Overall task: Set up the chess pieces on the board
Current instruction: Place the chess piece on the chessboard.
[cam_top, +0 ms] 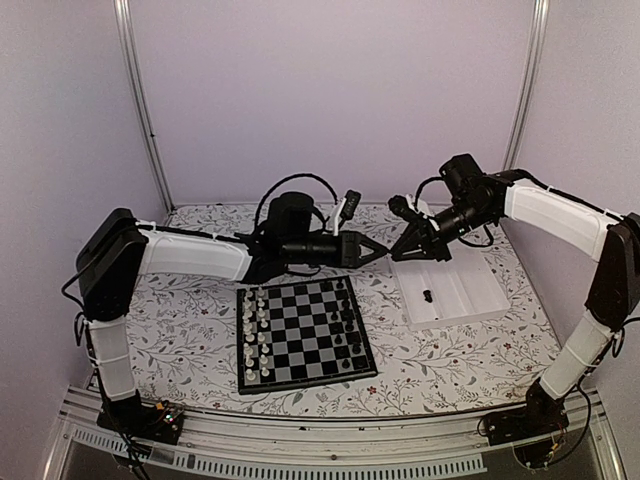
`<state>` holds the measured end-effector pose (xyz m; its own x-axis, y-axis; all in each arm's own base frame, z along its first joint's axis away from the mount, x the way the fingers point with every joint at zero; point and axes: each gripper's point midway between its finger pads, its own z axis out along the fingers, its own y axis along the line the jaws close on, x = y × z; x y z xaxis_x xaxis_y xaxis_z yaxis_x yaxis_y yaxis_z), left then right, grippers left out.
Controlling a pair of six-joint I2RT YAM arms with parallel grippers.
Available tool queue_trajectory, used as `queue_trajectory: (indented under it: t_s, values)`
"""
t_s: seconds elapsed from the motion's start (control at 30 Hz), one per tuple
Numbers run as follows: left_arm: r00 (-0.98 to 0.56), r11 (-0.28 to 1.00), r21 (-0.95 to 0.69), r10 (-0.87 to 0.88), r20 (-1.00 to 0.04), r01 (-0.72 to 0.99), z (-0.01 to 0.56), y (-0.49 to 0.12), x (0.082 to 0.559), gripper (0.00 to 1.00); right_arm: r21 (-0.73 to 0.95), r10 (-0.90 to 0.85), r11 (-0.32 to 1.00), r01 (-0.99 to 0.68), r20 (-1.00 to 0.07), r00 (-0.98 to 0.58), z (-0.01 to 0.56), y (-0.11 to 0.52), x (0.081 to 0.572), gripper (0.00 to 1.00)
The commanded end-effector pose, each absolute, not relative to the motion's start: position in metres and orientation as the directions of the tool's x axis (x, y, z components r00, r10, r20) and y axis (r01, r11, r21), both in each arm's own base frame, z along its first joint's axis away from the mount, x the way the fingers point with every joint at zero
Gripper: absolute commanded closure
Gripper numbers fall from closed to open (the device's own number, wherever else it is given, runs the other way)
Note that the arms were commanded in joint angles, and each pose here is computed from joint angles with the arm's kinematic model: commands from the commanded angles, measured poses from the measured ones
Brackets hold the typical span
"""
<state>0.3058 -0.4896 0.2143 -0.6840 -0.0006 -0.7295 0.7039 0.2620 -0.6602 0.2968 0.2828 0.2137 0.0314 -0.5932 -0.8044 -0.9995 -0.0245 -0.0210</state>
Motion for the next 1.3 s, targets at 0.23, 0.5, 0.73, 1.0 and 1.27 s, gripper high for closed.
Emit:
queue_trajectory:
  t_s: [0.23,0.5,0.73,1.0,1.27]
  values:
    - [-0.683,0.168,-0.673,0.000,-0.730,0.720,0.224,-0.502,0.301,0.79,-0.012,-0.566,-0.044,-0.999,-0.824,0.035,0.221,0.288,0.288,0.90]
    - [-0.681,0.145,-0.673,0.011,-0.732,0.726,0.225,-0.505,0.297,0.85,-0.003,-0.571,-0.049,-0.999,-0.820,0.031,0.217,0.291,0.288,0.90]
    - [-0.676,0.124,-0.669,0.021,-0.736,0.732,0.226,-0.508,0.294,0.90,0.002,-0.583,-0.046,-0.999,-0.812,0.025,0.212,0.292,0.289,0.90]
    - [-0.652,0.171,-0.638,0.038,-0.758,0.751,0.226,-0.498,0.295,0.95,0.004,-0.599,0.007,-1.000,-0.801,-0.007,0.208,0.291,0.299,0.59]
    - [-0.521,0.514,-0.365,0.198,-0.830,0.776,0.203,-0.441,0.312,0.96,-0.007,-0.523,0.102,-0.995,-0.851,-0.047,0.242,0.247,0.304,0.47]
